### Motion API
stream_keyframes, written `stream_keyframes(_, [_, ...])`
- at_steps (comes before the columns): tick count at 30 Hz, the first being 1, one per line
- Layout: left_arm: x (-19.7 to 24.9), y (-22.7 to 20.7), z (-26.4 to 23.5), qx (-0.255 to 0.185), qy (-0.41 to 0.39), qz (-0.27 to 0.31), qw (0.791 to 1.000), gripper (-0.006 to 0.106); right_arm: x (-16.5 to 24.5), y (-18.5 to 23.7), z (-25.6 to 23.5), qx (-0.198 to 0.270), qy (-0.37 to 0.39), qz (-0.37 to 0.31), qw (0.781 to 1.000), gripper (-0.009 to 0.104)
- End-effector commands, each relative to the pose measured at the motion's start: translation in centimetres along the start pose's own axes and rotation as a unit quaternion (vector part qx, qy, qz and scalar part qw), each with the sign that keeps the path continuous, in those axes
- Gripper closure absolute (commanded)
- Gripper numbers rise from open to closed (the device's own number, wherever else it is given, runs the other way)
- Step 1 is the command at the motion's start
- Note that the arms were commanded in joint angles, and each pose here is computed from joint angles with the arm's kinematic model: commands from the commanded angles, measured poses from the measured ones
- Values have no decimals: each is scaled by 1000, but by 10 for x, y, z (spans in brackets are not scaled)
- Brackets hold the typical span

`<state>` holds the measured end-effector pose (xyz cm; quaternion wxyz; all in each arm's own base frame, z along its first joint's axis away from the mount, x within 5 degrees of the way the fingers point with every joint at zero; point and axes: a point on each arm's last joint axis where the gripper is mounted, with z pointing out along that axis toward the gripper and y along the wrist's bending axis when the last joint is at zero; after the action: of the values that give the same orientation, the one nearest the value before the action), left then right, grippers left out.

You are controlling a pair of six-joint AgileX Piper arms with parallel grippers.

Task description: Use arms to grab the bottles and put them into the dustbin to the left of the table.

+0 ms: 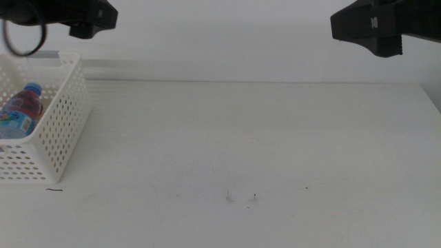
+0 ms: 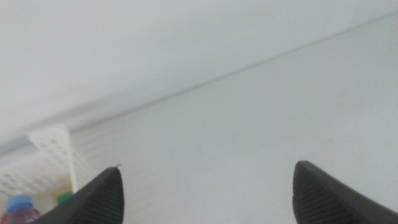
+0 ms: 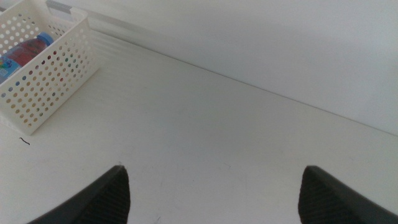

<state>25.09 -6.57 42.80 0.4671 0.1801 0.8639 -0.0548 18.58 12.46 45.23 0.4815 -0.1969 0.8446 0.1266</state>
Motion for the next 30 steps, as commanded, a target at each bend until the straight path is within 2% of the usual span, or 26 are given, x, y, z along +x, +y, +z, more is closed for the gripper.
stream_keyframes(1, [1, -8, -20, -21, -34, 4, 999, 10, -2, 0, -2, 0, -8, -2, 1000, 3])
stream_keyframes(10, [1, -9, -62, -31, -80, 3, 996, 10, -2, 0, -2, 0, -8, -2, 1000, 3])
stream_keyframes(19, [1, -9, -66, -34, -86, 10, 996, 10, -2, 0, -2, -4, -6, 6, 1000, 3])
stream_keyframes(21, [5, -9, -67, -31, -85, 6, 996, 10, -2, -8, -2, 13, -9, 12, 1000, 3])
stream_keyframes(25, [39, 0, -71, -56, -90, -24, 994, 10, 11, -43, -8, 63, -45, 69, 995, 3])
stream_keyframes(30, [111, 11, -67, -108, -141, -112, 978, 10, 70, -75, -18, 107, -117, 177, 971, 3])
